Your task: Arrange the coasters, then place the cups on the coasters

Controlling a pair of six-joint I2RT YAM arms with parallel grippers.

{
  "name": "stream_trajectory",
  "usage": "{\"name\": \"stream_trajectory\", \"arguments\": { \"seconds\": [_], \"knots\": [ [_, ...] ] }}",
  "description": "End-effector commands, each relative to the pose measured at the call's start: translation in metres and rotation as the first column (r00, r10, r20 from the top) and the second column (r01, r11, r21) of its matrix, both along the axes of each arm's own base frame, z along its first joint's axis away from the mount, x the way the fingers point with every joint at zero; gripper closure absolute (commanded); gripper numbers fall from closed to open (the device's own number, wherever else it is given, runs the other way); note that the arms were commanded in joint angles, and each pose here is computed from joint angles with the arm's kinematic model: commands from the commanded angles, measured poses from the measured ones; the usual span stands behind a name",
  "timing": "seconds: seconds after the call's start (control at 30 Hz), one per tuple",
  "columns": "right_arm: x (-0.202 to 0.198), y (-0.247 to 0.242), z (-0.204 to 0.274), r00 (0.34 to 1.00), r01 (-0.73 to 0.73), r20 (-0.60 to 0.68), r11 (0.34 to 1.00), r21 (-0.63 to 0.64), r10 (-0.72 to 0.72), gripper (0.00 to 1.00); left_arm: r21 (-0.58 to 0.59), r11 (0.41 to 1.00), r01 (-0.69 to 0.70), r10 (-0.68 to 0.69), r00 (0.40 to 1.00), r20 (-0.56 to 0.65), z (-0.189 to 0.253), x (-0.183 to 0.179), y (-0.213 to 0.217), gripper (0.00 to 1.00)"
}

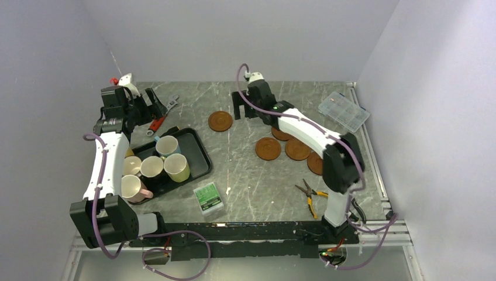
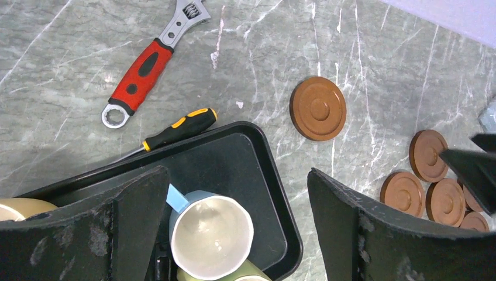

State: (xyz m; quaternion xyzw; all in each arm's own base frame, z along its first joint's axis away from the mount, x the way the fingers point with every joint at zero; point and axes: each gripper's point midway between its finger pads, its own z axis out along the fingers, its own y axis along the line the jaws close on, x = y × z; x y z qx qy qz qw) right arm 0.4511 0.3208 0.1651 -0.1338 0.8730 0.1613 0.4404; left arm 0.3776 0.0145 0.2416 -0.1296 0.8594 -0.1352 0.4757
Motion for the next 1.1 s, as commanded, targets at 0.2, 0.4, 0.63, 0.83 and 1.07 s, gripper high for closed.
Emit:
{"name": "stream_trajectory", "arguments": {
  "seconds": [0.2, 0.4, 0.63, 0.83, 1.07],
  "knots": [
    [-0.094, -0.097, -0.027, 0.993, 0.116, -0.007, 0.988, -0.1, -0.117, 0.0, -0.031, 0.999, 0.025, -0.022, 0.996, 0.083, 0.023, 0.008, -0.007, 0.06],
    [-0.13, -0.118, -0.063, 0.99, 0.102, -0.082, 0.986, -0.134, -0.113, 0.0, -0.037, 0.999, 0.03, -0.027, 0.997, 0.072, 0.02, 0.009, -0.01, 0.06],
    [-0.133, -0.116, -0.1, 0.986, 0.068, -0.141, 0.982, -0.174, -0.094, 0.0, -0.023, 0.999, 0.048, -0.046, 0.998, 0.053, 0.014, 0.01, -0.018, 0.06],
    [-0.128, -0.109, -0.119, 0.982, 0.061, -0.167, 0.983, -0.176, -0.091, 0.0, -0.011, 0.999, 0.052, -0.052, 0.997, 0.049, 0.013, 0.011, -0.02, 0.06],
    [-0.127, -0.112, -0.138, 0.972, 0.08, -0.201, 0.975, -0.205, -0.122, 0.0, -0.01, 0.998, 0.056, -0.056, 0.997, 0.046, 0.012, 0.011, -0.022, 0.06]
  ]
}}
